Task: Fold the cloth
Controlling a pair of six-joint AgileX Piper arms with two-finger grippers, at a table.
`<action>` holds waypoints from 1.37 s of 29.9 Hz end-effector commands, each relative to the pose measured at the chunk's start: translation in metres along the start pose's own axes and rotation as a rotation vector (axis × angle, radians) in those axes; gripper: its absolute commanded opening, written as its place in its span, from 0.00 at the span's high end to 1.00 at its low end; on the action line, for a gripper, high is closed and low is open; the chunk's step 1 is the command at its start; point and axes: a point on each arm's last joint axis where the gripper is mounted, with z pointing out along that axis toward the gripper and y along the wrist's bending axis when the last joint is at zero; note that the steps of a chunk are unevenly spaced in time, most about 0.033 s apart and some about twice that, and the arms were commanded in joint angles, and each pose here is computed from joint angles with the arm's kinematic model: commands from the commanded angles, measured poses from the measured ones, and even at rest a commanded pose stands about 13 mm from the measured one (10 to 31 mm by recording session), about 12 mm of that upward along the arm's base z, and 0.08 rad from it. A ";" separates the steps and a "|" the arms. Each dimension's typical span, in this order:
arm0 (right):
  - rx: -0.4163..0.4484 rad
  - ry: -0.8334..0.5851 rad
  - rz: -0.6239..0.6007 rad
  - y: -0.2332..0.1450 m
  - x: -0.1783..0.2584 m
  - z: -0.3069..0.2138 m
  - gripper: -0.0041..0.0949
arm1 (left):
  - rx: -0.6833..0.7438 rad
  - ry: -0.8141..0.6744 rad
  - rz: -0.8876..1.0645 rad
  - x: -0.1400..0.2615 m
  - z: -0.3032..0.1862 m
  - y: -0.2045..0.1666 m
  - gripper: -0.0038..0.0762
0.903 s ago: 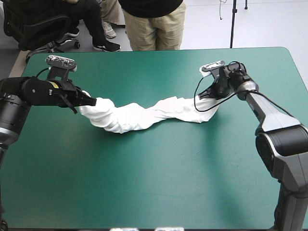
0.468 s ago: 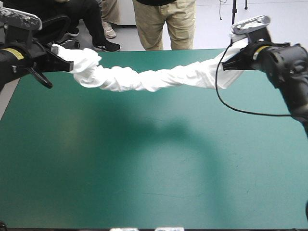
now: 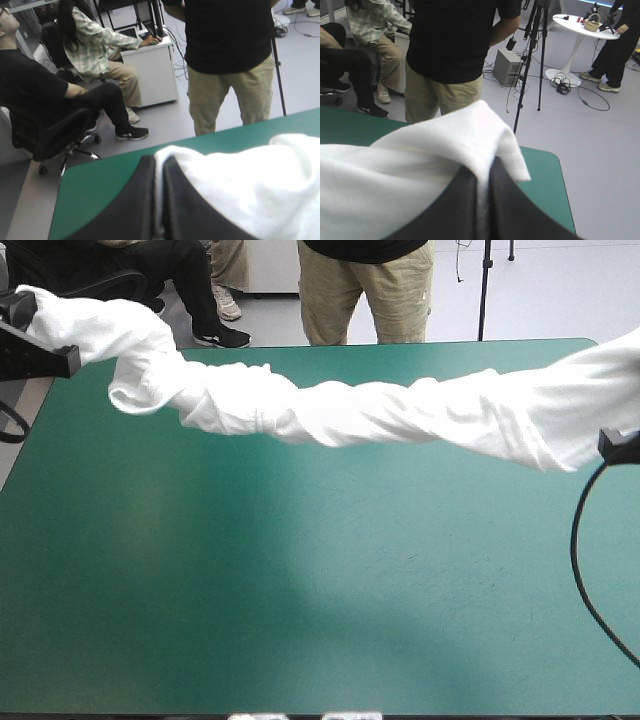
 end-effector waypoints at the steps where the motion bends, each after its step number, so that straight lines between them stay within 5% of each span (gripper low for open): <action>1: 0.004 -0.038 0.001 -0.003 0.000 -0.020 0.97 | 0.030 -0.034 0.008 -0.001 -0.020 -0.003 0.96; 12: -0.191 0.324 0.044 0.024 0.063 0.007 0.97 | 0.057 0.123 -0.086 0.072 -0.043 -0.017 0.96; 24: -0.190 0.427 0.061 0.051 0.136 0.121 0.97 | 0.073 0.322 -0.210 0.192 0.076 -0.046 0.96; 35: -0.165 0.461 0.055 0.072 0.179 0.239 0.97 | 0.073 0.358 -0.215 0.229 0.178 -0.056 0.96; 38: -0.172 0.543 0.049 0.079 0.198 0.268 0.89 | 0.074 0.390 -0.215 0.245 0.201 -0.060 0.95; 41: -0.175 0.585 0.047 0.084 0.209 0.286 0.71 | 0.078 0.436 -0.214 0.258 0.220 -0.063 0.79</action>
